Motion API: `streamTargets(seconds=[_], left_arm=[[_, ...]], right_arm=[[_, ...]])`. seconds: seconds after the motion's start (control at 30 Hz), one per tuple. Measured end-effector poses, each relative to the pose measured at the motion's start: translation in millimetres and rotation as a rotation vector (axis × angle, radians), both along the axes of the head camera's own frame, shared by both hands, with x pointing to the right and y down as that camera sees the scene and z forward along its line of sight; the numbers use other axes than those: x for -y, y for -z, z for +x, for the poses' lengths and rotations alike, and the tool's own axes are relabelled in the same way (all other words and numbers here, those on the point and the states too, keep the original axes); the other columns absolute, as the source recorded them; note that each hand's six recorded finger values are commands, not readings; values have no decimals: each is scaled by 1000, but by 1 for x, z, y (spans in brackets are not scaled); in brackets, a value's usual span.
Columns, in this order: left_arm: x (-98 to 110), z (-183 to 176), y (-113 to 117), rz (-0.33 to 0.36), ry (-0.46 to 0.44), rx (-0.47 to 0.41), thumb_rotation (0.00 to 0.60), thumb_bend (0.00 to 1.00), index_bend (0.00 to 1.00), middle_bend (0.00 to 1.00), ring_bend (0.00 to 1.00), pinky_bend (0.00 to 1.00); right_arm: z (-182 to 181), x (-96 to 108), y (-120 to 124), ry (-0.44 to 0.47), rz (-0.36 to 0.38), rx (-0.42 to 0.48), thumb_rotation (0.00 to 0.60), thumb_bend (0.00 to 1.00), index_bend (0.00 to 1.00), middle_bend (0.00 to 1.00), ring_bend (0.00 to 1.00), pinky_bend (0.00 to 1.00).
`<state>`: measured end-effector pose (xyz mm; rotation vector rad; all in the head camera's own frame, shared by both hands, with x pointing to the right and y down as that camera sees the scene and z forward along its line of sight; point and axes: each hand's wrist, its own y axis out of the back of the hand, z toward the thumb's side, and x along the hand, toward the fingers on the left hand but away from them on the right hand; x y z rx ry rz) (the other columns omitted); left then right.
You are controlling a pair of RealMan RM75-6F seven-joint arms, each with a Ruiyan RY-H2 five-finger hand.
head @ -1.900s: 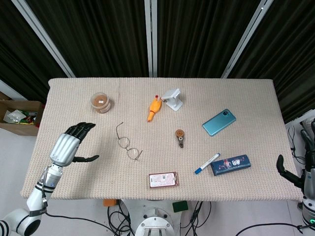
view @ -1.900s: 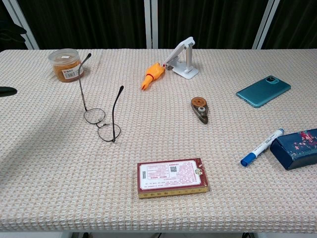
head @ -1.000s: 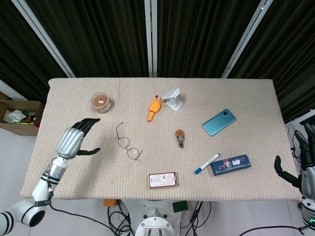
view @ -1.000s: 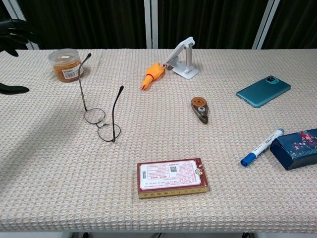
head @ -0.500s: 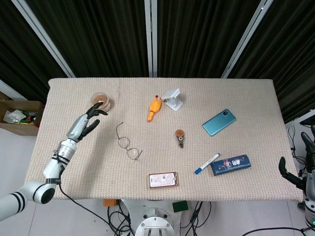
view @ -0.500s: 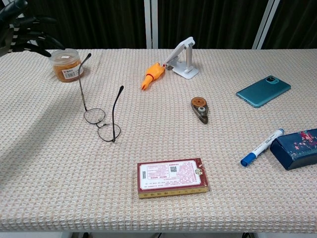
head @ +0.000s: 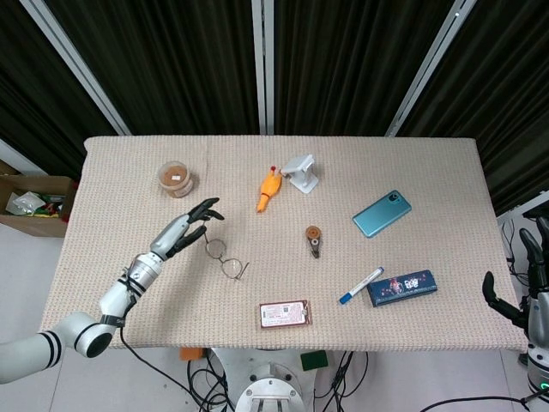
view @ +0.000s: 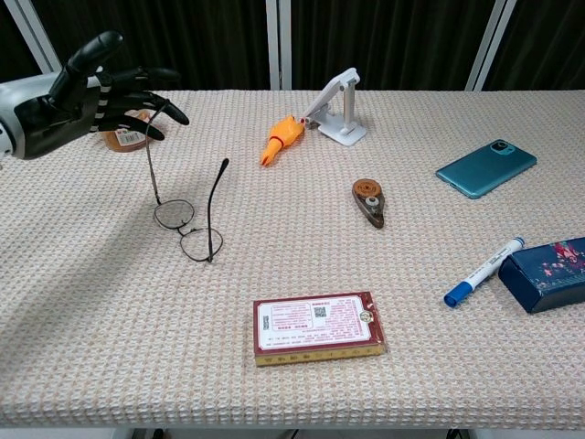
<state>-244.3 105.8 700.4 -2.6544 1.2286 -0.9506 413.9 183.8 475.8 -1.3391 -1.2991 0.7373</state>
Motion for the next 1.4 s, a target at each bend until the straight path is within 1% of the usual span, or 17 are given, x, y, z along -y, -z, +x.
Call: streamTargets(seconds=[0.13, 0.27, 0.4, 0.5, 0.7, 0.9, 1.1, 1.23, 1.33, 1.37, 1.4], left_arm=[[-6, 6, 1, 5, -31, 5, 0, 11, 52, 244, 52, 205], [-13, 8, 2, 28, -72, 27, 0, 11, 52, 244, 52, 205], [-23, 11, 2, 66, -137, 72, 0, 11, 53, 244, 52, 205], [-33, 16, 2, 86, -184, 89, 0, 11, 56, 236, 52, 205], [-48, 22, 0, 77, -232, 88, 0, 11, 57, 231, 51, 205], [-57, 25, -6, 55, -245, 82, 0, 11, 57, 231, 52, 205], [-58, 28, -6, 62, -248, 75, 0, 11, 57, 230, 52, 205], [-52, 29, 1, 80, -219, 43, 0, 11, 57, 216, 52, 205], [-41, 29, 12, 118, -174, 1, 0, 12, 57, 190, 52, 205], [-37, 29, 17, 134, -159, -12, 7, 13, 57, 181, 53, 205], [-31, 27, 23, 162, -138, -28, 77, 14, 57, 180, 65, 211]], right_arm=[[1, -1, -1, -1, -4, -2, 460, 508, 0, 0, 0, 0], [3, -1, -3, -6, -12, -2, 462, 507, 0, 0, 0, 0], [2, -1, -5, -3, -21, 2, 460, 494, 0, 0, 0, 0], [2, -1, -6, -2, -23, 3, 460, 493, 0, 0, 0, 0], [1, -1, -8, -1, -31, 3, 460, 493, 0, 0, 0, 0], [0, -2, -9, 1, -35, 0, 461, 494, 0, 0, 0, 0], [0, -2, -10, 1, -39, -1, 460, 494, 0, 0, 0, 0], [1, -1, -9, 2, -36, 0, 460, 494, 0, 0, 0, 0], [1, -1, -8, 2, -33, 0, 461, 494, 0, 0, 0, 0], [1, -1, -7, 1, -32, 0, 461, 494, 0, 0, 0, 0], [1, -1, -7, 1, -32, 0, 460, 494, 0, 0, 0, 0]])
